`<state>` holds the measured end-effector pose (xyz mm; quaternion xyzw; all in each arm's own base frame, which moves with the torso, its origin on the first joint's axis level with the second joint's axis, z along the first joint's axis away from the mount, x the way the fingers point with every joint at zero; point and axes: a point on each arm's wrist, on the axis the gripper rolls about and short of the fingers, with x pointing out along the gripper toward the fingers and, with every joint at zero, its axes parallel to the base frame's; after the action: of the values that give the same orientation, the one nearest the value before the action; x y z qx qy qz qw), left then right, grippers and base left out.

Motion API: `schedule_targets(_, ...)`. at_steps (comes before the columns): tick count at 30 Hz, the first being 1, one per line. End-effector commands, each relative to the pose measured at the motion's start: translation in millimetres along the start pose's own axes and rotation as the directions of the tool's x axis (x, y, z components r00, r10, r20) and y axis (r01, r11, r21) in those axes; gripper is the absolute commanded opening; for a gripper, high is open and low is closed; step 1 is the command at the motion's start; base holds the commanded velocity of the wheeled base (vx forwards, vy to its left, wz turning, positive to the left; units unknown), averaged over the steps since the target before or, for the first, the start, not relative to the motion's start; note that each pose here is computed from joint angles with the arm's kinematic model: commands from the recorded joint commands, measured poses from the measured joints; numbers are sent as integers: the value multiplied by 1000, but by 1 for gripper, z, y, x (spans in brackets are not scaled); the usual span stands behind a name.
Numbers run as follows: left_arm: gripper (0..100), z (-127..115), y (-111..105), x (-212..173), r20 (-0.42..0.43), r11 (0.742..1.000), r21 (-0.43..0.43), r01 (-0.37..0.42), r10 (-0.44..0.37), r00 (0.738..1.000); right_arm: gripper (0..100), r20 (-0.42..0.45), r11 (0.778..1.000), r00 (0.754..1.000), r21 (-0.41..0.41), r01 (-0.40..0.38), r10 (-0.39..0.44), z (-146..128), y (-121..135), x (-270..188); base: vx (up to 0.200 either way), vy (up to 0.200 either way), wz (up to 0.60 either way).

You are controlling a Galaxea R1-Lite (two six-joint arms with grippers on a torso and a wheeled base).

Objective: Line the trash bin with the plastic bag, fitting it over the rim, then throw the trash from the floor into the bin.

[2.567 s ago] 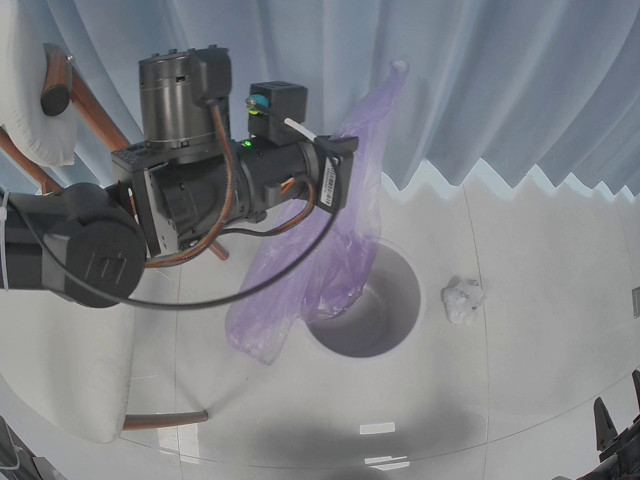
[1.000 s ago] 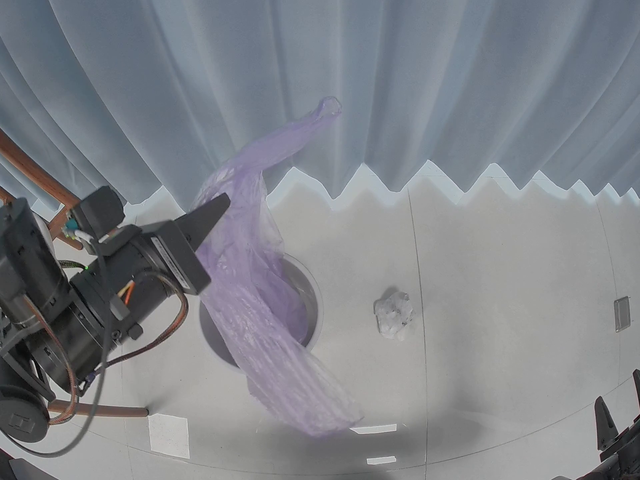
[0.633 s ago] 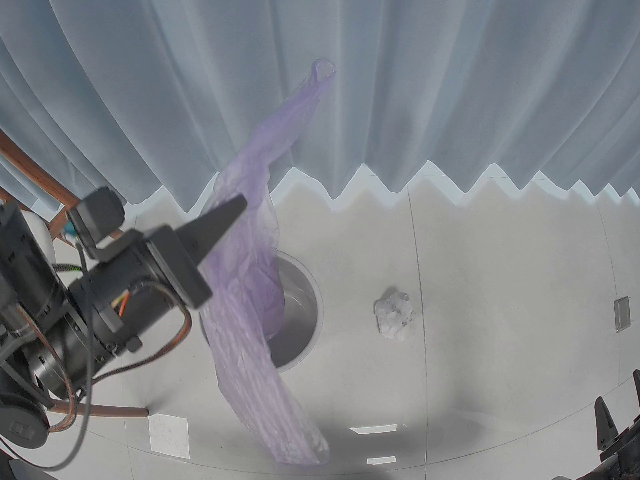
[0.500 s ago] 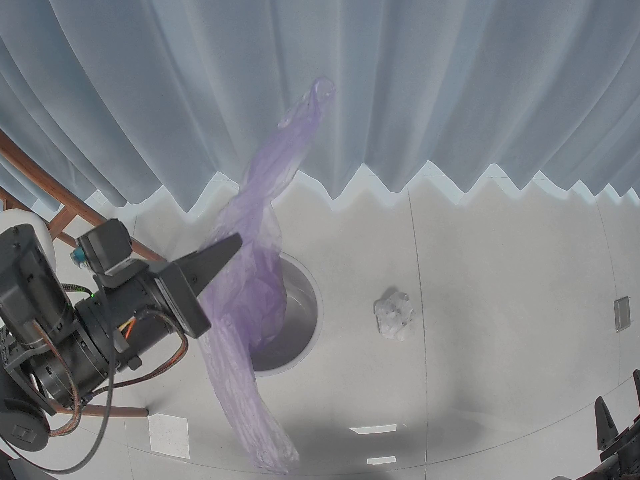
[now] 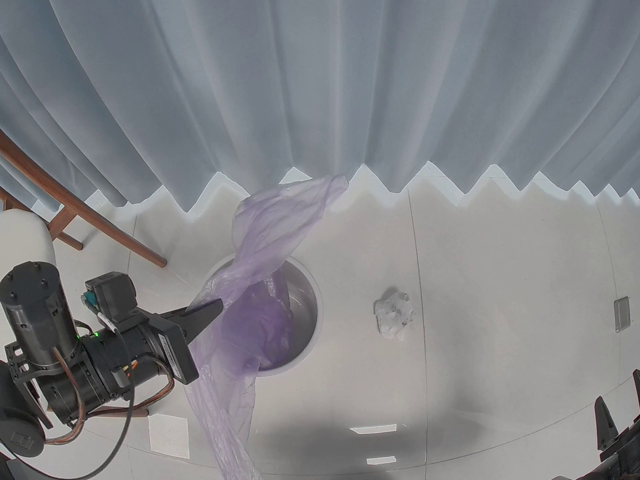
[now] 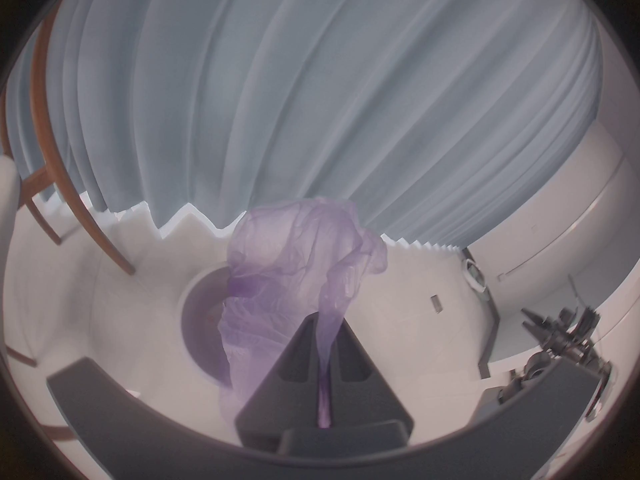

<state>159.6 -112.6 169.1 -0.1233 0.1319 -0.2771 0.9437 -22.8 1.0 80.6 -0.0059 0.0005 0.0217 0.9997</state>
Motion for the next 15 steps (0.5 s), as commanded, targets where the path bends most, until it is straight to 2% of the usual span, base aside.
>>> schedule_targets(1, 0, -9, 16, 15, -47, 995, 68, -74, 77, 996, 100, -2, 1000, 1000, 0, 0, 0, -5, 0, 0, 0, 0, 0)
schedule_targets(6, 0, -9, 16, 21, -27, 993, 95, -65, 68, 997, 100, -2, 1000, 1000, 0, -1, 1, -5, 0, 0, 0, 0, 0)
schedule_targets(7, 0, -8, 14, 23, -17, 995, 96, -39, 41, 999, 100, -2, 1000, 1000, 0, 0, 0, -5, 0, 0, 0, 0, 0)
schedule_targets(15, 0, -25, 19, 41, -105, 995, 96, -31, 41, 994, 100, 0, 1000, 1000, 0, -1, 1, -5, 0, 0, 0, 0, 0)
